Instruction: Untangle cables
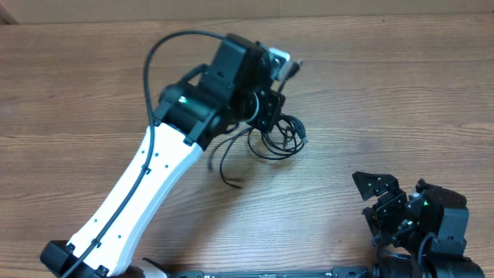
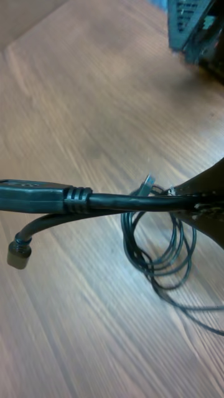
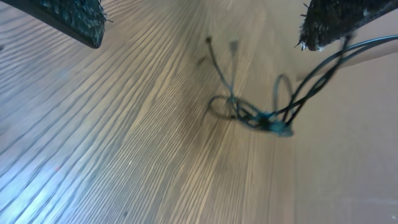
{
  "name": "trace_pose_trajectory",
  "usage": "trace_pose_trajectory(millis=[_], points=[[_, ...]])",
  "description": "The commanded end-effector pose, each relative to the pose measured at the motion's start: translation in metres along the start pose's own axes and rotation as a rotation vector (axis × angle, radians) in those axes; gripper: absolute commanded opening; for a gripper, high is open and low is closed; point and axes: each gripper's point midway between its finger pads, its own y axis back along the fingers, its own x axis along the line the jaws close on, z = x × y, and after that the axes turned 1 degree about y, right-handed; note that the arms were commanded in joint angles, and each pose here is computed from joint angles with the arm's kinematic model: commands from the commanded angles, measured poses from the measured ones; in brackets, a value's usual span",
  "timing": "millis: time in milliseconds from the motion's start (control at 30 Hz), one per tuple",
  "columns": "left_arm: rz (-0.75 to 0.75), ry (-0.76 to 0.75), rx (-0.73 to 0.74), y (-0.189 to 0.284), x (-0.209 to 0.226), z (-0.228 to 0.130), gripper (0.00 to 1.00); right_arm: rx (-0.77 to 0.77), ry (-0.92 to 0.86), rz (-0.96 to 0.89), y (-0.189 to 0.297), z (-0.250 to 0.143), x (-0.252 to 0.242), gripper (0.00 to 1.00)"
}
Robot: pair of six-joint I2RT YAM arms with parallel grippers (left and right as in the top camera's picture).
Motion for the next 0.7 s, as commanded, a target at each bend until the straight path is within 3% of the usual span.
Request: trace_pose_trajectory(millis=[0, 200, 333, 667], points=[[0.127, 0.008, -0.004, 0.008, 0.024, 0.0, 0.15, -0.065, 0.046, -0.021, 0.004, 0.011, -0.001, 1.0], [0.273, 0.033, 0.119, 0.012, 0.051, -0.033, 0.21, -0.096, 0.046, -0.039, 0.005, 0.016, -0.003, 1.0], [0.344, 0.065, 0.187, 0.014, 0.064, -0.052, 0.36, -0.105, 0.046, -0.043, 0.005, 0.018, -0.004, 1.0], [0.343, 0.247, 0.123, -0.021, 0.071, -0.056, 0.99, -0.113, 0.051, -0.027, 0.005, 0.02, 0.0, 1.0]])
